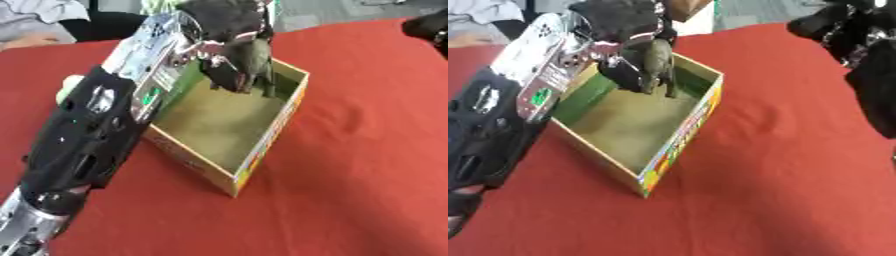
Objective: Pick up objects on the table and place them in the box.
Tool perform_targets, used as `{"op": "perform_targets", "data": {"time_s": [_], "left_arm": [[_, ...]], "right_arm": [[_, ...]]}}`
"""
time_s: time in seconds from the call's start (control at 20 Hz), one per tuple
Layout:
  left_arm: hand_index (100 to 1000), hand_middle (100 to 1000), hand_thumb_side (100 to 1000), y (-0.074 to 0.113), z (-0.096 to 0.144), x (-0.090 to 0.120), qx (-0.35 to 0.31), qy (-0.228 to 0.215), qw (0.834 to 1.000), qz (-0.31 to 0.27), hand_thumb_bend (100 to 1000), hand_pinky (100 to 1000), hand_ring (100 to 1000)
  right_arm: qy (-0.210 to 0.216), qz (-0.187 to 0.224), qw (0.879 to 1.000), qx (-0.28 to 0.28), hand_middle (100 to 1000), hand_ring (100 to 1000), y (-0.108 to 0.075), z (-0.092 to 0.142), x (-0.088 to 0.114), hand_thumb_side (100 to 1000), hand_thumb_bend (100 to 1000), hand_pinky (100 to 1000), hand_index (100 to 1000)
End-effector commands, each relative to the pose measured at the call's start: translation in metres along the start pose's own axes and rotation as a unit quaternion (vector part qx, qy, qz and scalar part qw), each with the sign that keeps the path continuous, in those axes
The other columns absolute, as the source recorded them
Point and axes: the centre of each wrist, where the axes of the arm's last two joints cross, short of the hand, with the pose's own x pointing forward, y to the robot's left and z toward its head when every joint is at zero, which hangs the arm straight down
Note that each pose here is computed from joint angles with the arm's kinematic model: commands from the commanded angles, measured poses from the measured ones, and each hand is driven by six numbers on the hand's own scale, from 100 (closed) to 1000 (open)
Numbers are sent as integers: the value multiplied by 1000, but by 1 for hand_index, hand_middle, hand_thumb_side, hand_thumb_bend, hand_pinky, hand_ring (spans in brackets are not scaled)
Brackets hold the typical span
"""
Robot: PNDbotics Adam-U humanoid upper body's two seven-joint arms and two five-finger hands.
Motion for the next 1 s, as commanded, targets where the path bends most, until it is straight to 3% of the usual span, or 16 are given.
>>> {"op": "perform_targets", "data": {"time_s": [0.05, 0.45, 0.5, 0.65, 0.7, 0.75, 0.8, 0.85, 0.9, 1.0], "left_arm": [[357, 297, 269, -3, -4, -3, 1, 16, 1000, -15, 100, 264, 407], [546, 394, 248, -27, -12, 1, -64, 47, 996, -33, 100, 351, 491], [606, 427, 245, -29, -13, 2, -73, 50, 995, -37, 100, 363, 512], [606, 427, 245, -33, -15, 3, -84, 53, 994, -46, 100, 363, 512], [753, 533, 229, -34, -15, 3, -87, 53, 994, -47, 100, 440, 601], [766, 549, 269, -34, -15, 3, -91, 54, 993, -49, 100, 450, 612], [822, 629, 457, -33, -14, 3, -94, 54, 993, -49, 128, 489, 678], [863, 685, 544, -32, -14, 3, -101, 54, 992, -51, 187, 509, 718], [914, 756, 690, -30, -14, 2, -110, 55, 991, -54, 298, 548, 775], [976, 844, 814, -29, -13, 0, -141, 61, 986, -61, 470, 599, 849]], "right_arm": [[-13, 9, 1000, 3, 628, 780, -2, -3, 8, 1000, 100, 890, 856], [-7, 10, 1000, -5, 626, 781, -3, 1, 6, 1000, 100, 892, 855], [-6, 10, 1000, -6, 626, 781, -3, 2, 6, 1000, 100, 892, 855], [-5, 11, 1000, -7, 626, 781, -2, 2, 6, 1000, 100, 892, 855], [-3, 11, 1000, -8, 625, 781, -2, 3, 5, 1000, 100, 893, 855], [-1, 11, 1000, -9, 625, 781, -2, 4, 5, 1000, 100, 893, 855], [0, 11, 1000, -9, 625, 782, -2, 4, 5, 1000, 100, 894, 855], [2, 11, 1000, -10, 625, 782, -2, 5, 4, 1000, 100, 894, 855], [3, 11, 1000, -11, 625, 782, -2, 6, 4, 1000, 100, 894, 855], [4, 12, 1000, -12, 625, 781, -2, 6, 4, 1000, 100, 894, 855]]}}
